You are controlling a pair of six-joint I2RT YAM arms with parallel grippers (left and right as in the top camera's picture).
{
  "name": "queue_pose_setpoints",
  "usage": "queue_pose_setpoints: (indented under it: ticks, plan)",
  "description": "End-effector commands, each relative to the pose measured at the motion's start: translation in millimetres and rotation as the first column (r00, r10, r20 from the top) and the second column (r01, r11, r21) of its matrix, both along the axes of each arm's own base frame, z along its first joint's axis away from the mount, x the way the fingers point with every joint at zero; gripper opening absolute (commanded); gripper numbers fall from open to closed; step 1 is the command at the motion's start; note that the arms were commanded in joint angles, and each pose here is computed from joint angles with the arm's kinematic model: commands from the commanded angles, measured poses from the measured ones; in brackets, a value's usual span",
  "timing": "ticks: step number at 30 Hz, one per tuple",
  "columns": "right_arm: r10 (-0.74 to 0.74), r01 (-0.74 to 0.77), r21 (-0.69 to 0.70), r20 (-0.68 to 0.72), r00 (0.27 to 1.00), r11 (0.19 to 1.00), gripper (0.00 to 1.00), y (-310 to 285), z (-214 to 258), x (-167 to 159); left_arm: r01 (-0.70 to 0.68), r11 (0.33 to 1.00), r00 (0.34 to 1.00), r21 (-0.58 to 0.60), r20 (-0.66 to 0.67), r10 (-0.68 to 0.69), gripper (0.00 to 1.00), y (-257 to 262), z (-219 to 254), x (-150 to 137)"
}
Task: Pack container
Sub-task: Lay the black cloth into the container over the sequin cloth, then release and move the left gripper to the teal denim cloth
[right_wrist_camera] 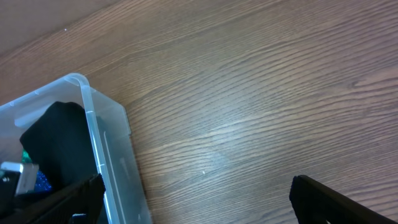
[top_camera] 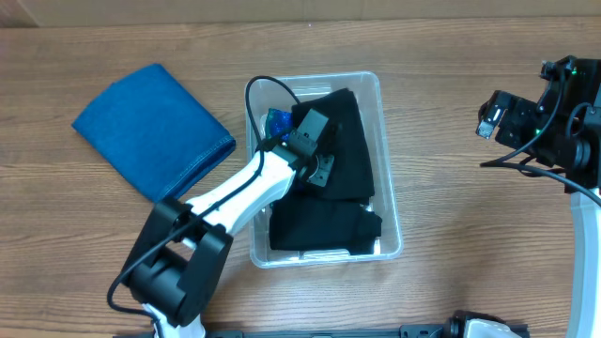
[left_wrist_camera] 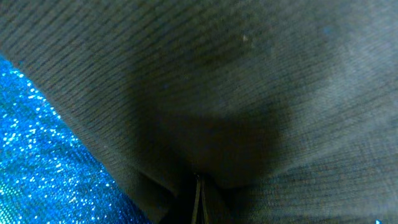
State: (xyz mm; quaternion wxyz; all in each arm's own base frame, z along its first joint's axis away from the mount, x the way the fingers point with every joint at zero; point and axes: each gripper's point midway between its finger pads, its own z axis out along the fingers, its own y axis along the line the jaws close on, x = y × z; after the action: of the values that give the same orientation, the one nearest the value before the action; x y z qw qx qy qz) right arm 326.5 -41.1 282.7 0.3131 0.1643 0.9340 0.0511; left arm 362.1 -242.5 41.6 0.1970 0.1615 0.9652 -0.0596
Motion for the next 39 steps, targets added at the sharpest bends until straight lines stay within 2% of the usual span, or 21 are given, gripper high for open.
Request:
queue_pose_setpoints:
  ticks: [1,3,5,7,8,9,10,12,13,15,16,17,19,22,26,29,32,34,39]
  plan:
    - [0.004,-0.004,0.0,0.012,1.0,1.0,1.0,-0.2,3.8,1.1,-0.09,0.994,0.966,0.061,-0.238,0.102,0.04,23.7,-57.8,-35.1]
    - [0.004,-0.004,0.001,0.012,1.0,1.0,1.0,-0.1,3.7,1.0,-0.092,0.995,0.969,0.046,-0.227,0.1,0.04,23.2,-53.0,-30.9]
    - [0.004,-0.004,0.001,0.012,1.0,1.0,1.0,-0.1,3.7,1.0,-0.07,0.998,0.984,0.005,-0.161,0.07,0.04,16.7,-25.9,-14.1]
    - [0.003,-0.003,0.001,0.012,1.0,1.0,1.0,-0.1,3.7,1.0,-0.058,0.996,0.998,-0.075,-0.002,0.058,0.04,7.1,49.2,17.0]
    - [0.003,-0.003,0.001,0.012,1.0,1.0,1.0,-0.1,3.7,1.0,-0.057,0.994,0.996,-0.088,0.065,0.062,0.09,7.8,79.6,25.6]
    - [0.004,-0.004,0.0,0.012,1.0,1.0,1.0,-0.1,3.7,1.1,-0.073,0.992,0.983,-0.098,0.159,0.088,0.17,13.9,124.4,33.6]
    - [0.003,-0.003,0.001,0.013,1.0,1.0,1.0,-0.2,3.8,1.2,-0.098,0.99,0.965,-0.101,0.235,0.12,0.38,23.9,162.8,35.6]
    - [0.009,-0.009,0.008,0.017,1.0,1.0,1.0,1.4,4.3,1.8,-0.139,0.984,0.93,-0.112,0.328,0.169,0.94,46.3,219.3,27.9]
    - [0.015,-0.015,0.016,0.018,1.0,1.0,1.0,3.1,4.5,2.0,-0.16,0.98,0.915,-0.123,0.353,0.193,1.0,62.0,242.1,18.9]
    - [0.018,-0.019,0.02,0.019,1.0,1.0,1.0,4.1,4.6,2.2,-0.28,0.95,0.887,-0.142,0.34,0.312,1.0,116.6,266.3,-3.6]
    - [0.018,-0.019,0.02,0.02,1.0,1.0,1.0,4.1,4.7,2.3,-0.37,0.916,0.863,-0.154,0.308,0.4,1.0,143.3,267.0,-10.8]
    - [0.018,-0.019,0.02,0.021,1.0,1.0,1.0,4.1,4.8,2.4,-0.52,0.84,0.802,-0.153,0.25,0.542,1.0,188.9,262.2,-21.7]
    - [0.019,-0.019,0.02,0.023,1.0,1.0,1.0,4.2,5.2,2.9,-0.724,0.673,0.66,-0.149,0.133,0.74,1.0,258.2,245.8,-37.2]
    - [0.03,-0.031,0.035,0.026,0.999,0.999,1.0,7.3,5.6,3.2,-0.838,0.503,0.522,-0.212,-0.042,0.852,1.0,316.6,207.5,-47.2]
    - [0.03,-0.031,0.035,0.027,0.999,0.999,1.0,7.3,5.6,3.3,-0.901,0.324,0.4,-0.289,-0.264,0.878,1.0,362.1,107.5,-65.9]
    - [0.03,-0.031,0.034,0.027,0.999,0.999,1.0,7.3,5.7,3.4,-0.895,0.312,0.413,-0.318,-0.331,0.848,1.0,373.6,48.8,-69.7]
    - [0.03,-0.031,0.034,0.029,0.999,0.999,1.0,7.2,6.0,3.8,-0.892,0.325,0.429,-0.314,-0.361,0.828,1.0,382.5,16.8,-63.4]
    - [0.03,-0.031,0.034,0.03,0.999,0.999,1.0,7.2,6.1,3.9,-0.851,0.375,0.501,-0.367,-0.357,0.788,1.0,381.3,1.3,-48.0]
    - [0.03,-0.031,0.035,0.021,0.999,0.999,1.0,6.9,3.3,5.3,-0.862,0.355,0.481,-0.362,-0.361,0.799,1.0,393.2,-31.0,-34.9]
